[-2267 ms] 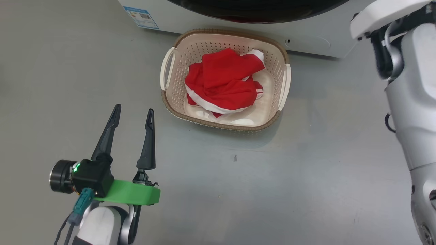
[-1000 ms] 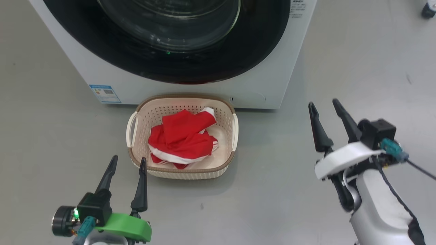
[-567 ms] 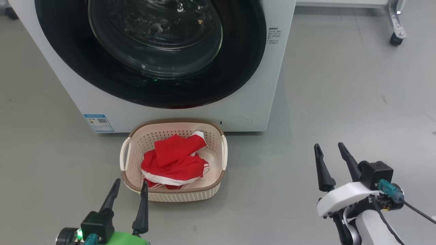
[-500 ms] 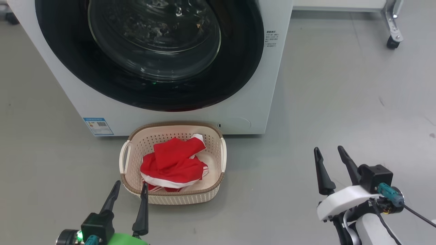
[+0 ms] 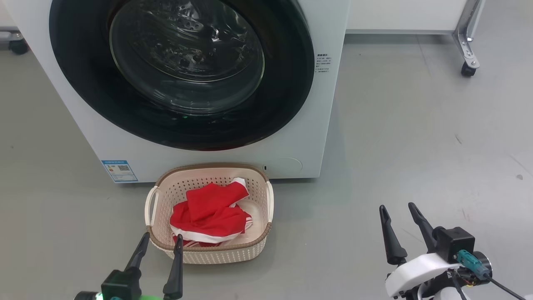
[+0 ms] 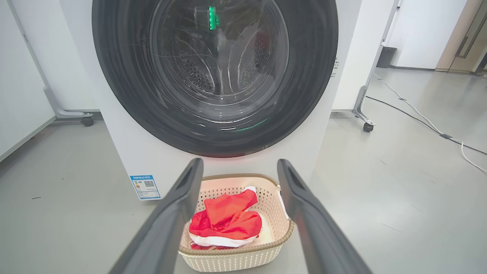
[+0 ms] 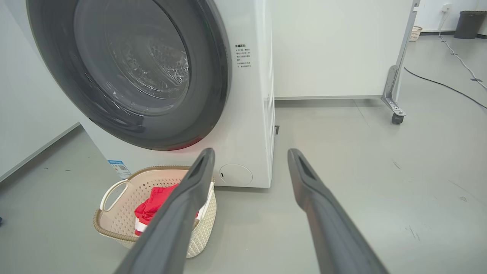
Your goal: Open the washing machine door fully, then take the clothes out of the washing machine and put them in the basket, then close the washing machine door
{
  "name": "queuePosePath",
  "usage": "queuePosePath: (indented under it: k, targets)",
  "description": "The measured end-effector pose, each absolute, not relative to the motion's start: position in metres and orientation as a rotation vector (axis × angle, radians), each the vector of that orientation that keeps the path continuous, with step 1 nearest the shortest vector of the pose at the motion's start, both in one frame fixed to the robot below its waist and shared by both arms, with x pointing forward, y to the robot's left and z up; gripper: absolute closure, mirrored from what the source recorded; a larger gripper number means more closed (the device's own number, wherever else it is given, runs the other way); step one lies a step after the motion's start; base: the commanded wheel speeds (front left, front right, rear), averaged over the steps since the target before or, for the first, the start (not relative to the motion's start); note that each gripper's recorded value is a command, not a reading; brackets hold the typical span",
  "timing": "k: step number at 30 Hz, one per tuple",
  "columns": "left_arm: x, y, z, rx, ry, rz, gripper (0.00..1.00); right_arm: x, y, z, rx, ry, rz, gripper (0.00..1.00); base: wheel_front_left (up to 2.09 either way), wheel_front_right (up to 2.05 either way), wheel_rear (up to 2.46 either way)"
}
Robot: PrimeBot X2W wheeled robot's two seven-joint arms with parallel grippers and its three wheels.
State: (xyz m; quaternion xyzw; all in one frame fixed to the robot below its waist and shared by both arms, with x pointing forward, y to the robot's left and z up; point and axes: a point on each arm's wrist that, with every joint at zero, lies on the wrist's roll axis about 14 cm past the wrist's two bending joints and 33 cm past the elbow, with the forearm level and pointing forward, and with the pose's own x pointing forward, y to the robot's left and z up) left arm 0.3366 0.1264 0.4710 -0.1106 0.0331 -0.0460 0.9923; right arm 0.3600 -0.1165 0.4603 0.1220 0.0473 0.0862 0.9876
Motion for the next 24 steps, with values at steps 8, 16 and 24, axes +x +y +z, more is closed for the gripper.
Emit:
queuePosePath:
  k: [8,16,24]
  targets:
    - [0.331,0.127,0.47,-0.217,0.075,-0.096,0.0,0.351,-0.117,0.462,0.242,0.088,0.166,0.0,0.0,0.0,0.0]
    - [0.331,0.126,0.473,-0.221,0.069,-0.1,0.0,0.347,-0.117,0.464,0.249,0.082,0.164,0.0,0.0,0.0,0.0]
    - [0.331,0.126,0.475,-0.22,0.065,-0.104,0.0,0.344,-0.117,0.465,0.249,0.078,0.157,0.0,0.0,0.0,0.0]
